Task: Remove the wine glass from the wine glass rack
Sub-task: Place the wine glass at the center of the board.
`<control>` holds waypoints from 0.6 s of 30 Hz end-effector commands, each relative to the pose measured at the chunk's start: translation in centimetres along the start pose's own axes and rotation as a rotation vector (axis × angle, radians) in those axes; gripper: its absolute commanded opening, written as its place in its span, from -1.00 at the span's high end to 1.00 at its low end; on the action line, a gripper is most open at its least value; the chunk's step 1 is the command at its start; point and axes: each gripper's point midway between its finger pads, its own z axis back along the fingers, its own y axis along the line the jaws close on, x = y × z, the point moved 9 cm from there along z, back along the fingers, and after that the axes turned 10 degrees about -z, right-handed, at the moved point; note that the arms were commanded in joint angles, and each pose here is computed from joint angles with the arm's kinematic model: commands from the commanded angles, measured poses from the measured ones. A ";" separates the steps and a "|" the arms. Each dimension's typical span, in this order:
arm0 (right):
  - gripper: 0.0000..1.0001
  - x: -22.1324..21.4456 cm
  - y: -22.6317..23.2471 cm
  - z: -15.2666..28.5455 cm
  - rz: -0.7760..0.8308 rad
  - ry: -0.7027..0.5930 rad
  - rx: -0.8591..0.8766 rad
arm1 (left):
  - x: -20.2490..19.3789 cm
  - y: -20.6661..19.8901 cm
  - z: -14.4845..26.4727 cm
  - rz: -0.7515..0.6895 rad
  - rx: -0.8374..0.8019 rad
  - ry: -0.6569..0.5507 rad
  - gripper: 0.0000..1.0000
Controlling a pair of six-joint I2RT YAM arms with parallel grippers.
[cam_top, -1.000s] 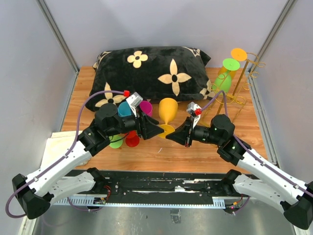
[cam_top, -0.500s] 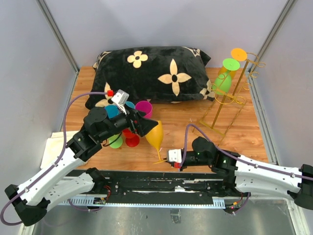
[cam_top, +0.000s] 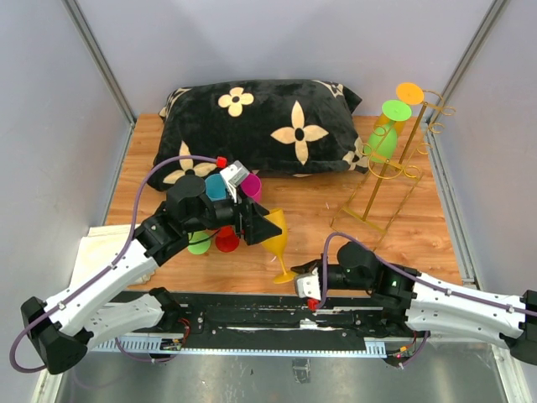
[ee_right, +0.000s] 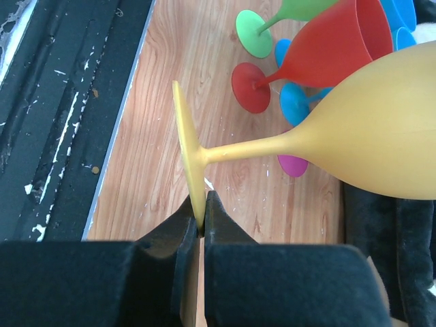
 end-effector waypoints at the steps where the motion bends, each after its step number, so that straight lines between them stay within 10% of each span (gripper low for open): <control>1: 0.99 0.1 0.2 0.3 0.058 -0.022 -0.012 | 0.4 -1.1 0.4 -0.068 -0.143 0.047 -0.66; 18: 0.91 -1.6 -1.1 1.0 0.043 0.118 -0.219 | -0.6 -2.0 1.1 -0.114 -0.269 0.138 0.29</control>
